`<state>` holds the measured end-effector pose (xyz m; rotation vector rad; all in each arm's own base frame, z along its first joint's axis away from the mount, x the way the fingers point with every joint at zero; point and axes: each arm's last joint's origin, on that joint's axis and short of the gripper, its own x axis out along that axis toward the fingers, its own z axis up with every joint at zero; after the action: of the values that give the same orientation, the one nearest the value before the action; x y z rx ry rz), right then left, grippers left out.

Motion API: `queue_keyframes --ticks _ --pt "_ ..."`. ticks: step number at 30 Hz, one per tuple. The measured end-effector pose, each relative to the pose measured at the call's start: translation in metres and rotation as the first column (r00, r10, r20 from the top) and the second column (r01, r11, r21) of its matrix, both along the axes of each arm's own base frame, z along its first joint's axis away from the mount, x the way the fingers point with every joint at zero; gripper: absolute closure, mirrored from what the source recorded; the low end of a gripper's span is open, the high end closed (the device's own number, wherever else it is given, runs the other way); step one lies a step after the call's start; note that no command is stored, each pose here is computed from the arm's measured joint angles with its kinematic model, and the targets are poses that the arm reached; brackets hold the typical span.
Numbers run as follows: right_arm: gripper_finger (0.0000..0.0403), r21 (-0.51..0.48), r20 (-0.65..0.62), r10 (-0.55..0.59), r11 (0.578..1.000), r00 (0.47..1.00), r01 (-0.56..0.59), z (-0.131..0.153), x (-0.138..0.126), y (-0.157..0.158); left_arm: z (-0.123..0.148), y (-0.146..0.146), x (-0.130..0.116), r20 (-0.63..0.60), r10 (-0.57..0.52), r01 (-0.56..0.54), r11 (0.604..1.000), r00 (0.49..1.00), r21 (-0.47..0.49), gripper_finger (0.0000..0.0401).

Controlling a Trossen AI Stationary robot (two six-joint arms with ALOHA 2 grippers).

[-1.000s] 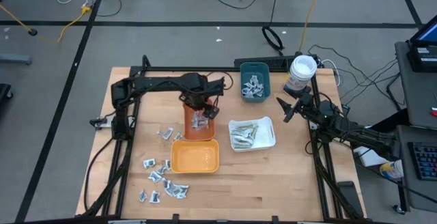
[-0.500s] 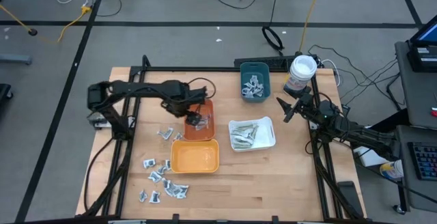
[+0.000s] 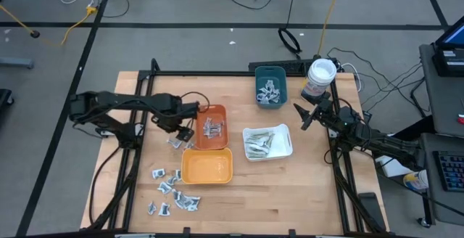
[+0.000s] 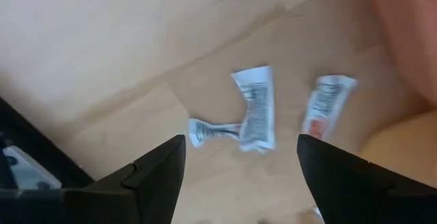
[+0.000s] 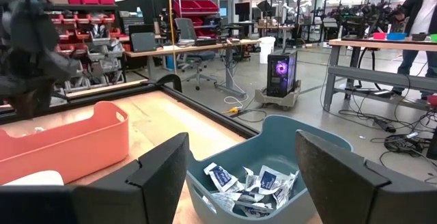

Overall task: Pick & Place First Aid Supplies
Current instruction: Put the orange sachet into the orange bin

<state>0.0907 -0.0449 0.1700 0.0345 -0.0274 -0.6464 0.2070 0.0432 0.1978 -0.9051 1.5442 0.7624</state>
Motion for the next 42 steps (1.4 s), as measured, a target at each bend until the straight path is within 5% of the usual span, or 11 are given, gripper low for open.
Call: queue_keyframes --ticks 16,21,32,42 --pt "0.014 0.001 -0.002 0.0 1.0 1.0 0.0 0.0 0.0 0.0 -0.055 -0.01 0.004 -0.009 -0.064 0.065 0.996 0.998 0.054 0.0134" --pt "0.014 0.0 0.0 0.0 1.0 1.0 0.0 0.0 0.0 0.0 -0.057 -0.01 0.007 0.017 -0.117 0.116 0.992 0.993 0.042 0.0187" --pt "0.014 0.001 -0.002 0.0 1.0 1.0 0.0 0.0 0.0 0.0 -0.057 -0.01 0.007 0.031 -0.121 0.121 0.993 0.992 -0.006 0.0387" --pt "0.014 0.001 -0.003 0.0 1.0 1.0 0.0 0.0 0.0 0.0 -0.03 -0.01 0.006 0.074 -0.109 0.11 0.994 0.991 -0.003 0.0396"
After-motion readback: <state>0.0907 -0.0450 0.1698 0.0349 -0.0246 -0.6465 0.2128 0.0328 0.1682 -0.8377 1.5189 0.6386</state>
